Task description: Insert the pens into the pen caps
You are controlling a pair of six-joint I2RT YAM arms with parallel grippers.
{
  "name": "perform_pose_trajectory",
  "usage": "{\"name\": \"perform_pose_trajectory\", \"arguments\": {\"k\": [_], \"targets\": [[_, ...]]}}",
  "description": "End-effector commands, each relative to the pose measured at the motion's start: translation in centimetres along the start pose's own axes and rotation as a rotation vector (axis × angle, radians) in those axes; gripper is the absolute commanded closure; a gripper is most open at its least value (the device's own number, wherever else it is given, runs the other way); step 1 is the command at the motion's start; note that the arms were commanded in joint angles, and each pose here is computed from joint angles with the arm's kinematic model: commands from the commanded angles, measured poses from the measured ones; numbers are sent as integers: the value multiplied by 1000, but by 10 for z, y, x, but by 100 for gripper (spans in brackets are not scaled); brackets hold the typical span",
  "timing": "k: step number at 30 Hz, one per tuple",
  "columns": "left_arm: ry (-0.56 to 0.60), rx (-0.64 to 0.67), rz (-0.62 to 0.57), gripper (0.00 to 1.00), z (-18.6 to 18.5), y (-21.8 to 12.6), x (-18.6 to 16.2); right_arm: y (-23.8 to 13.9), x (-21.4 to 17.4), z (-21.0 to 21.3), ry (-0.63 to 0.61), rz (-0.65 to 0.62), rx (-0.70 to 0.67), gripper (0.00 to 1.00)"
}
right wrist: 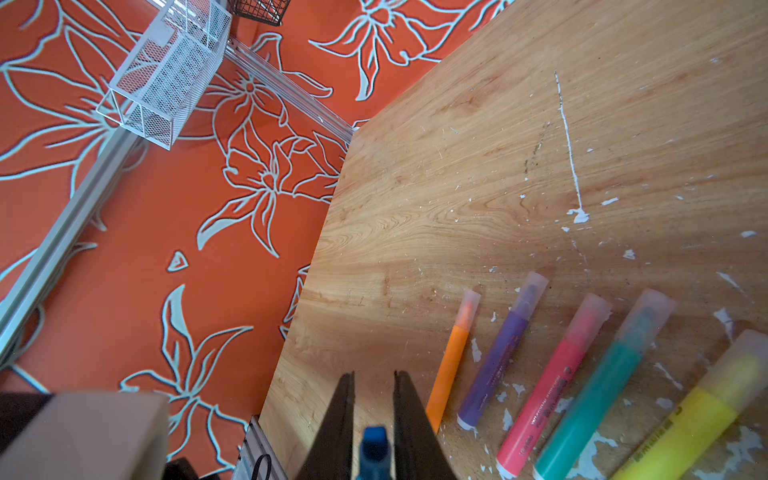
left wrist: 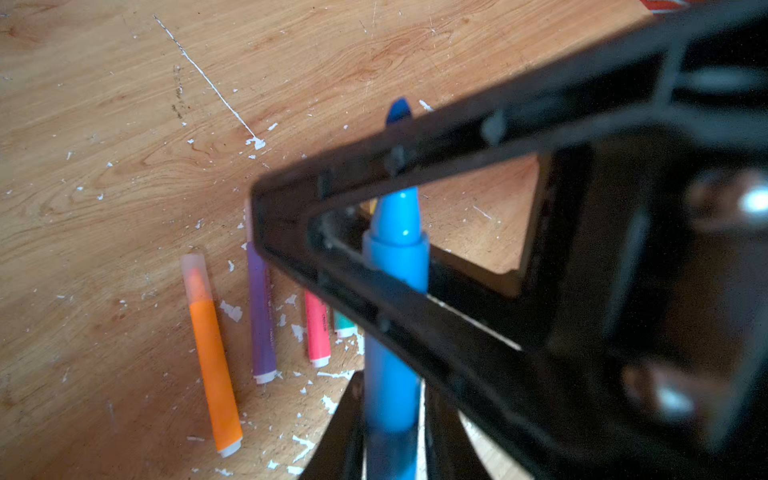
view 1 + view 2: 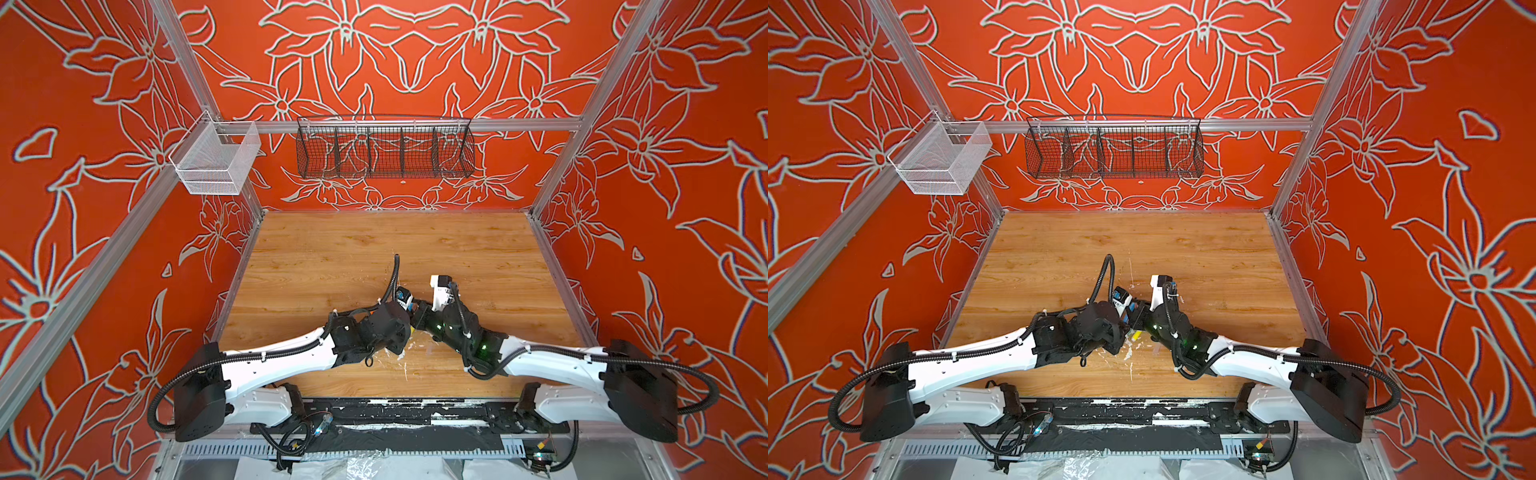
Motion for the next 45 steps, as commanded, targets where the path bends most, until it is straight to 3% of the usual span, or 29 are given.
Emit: {"name": "perform_pose_trajectory", "arguments": {"k": [1,8,22,28,34,38,45], "targets": [[8,-9,-25,77,-4,2,3,-3,3,1,32,-34,9,100],[31,-6,-30,84,-2,13,-3,-5,2,-5,45,-49,0,100],[62,-68,-80,88,-3,15,-6,-8,0,-7,78,-57,7,100],[71,-93,-98,100,-1,9,-8,-5,0,-6,79,-54,8,100],[58,-61,-110,100,7,4,-8,-5,2,-8,49,-53,-26,72],[-7,63,-86,100,29,-1,-4,-15,7,-10,-17,-16,-105,53],[-144,252,-82,100,82,-41,2,-50,13,-20,-198,131,-267,46]]}}
Point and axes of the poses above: each gripper's point midway between its finger pads, its own y axis out along the fingers, its own z axis along the line the jaws close on, x = y × z, the point moved 6 cm from there along -y, back along the fingers, and after that the axes turned 13 degrees about -y, right-handed, at the moved point
